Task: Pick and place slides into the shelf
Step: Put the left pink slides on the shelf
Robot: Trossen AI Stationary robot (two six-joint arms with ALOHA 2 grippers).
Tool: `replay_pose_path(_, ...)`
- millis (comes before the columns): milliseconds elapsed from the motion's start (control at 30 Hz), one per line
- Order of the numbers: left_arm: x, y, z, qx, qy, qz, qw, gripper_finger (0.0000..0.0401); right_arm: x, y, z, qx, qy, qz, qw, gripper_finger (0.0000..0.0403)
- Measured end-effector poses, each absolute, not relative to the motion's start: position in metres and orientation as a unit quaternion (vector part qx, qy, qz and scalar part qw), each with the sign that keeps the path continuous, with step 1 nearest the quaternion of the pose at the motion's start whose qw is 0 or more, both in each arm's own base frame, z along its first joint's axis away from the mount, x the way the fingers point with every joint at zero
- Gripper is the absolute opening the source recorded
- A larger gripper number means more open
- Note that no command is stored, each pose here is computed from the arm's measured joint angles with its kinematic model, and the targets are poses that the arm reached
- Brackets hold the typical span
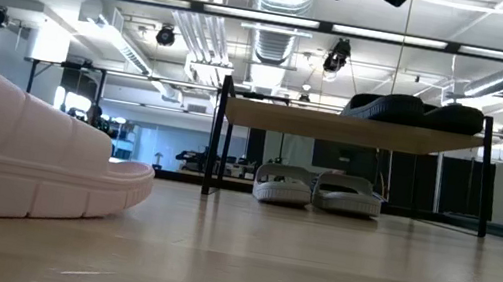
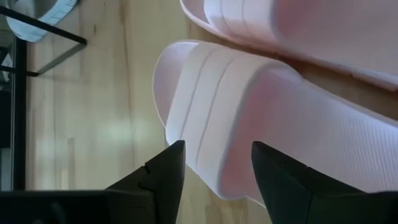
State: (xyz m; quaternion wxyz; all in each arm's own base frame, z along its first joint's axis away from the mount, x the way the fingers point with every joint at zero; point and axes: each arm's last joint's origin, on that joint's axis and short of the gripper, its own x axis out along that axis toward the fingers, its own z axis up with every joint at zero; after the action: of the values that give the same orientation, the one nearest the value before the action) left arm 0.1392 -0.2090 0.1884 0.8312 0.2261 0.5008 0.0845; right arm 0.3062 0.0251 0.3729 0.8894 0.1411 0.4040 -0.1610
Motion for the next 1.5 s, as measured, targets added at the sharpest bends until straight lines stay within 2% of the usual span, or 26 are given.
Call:
replay_pose_path(167, 0.139, -0.204, 0.178, 0.231, 0.500, 0.081, 0.831, 0.0171, 0.306, 0.025, 0.372, 0.148, 0.406, -0.165, 0.887, 0.0009)
replay_pose_path(433, 0.144, -0.181, 0.161, 0.247, 0.504, 0.123, 0.818, 0.0171, 0.304, 0.025, 0.371, 0.149, 0.415, -0.169, 0.881, 0.0009)
replay_pose_path(567, 0.148, -0.177, 0.156, 0.261, 0.503, 0.109, 0.817, 0.0168, 0.304, 0.025, 0.371, 0.153, 0.414, -0.171, 0.881, 0.0009)
replay_pose_path(733, 0.150, -0.179, 0.148, 0.262, 0.492, 0.084, 0.826, 0.0135, 0.304, 0.025, 0.371, 0.157, 0.414, -0.173, 0.880, 0.0009)
replay_pose_path(1200, 0.157, -0.168, 0.146, 0.264, 0.493, 0.113, 0.821, 0.0013, 0.302, 0.023, 0.374, 0.146, 0.401, -0.190, 0.884, 0.0009)
replay_pose_path(1500, 0.147, -0.157, 0.165, 0.243, 0.528, 0.106, 0.807, 0.0001, 0.301, 0.038, 0.374, 0.139, 0.403, -0.168, 0.889, 0.0009)
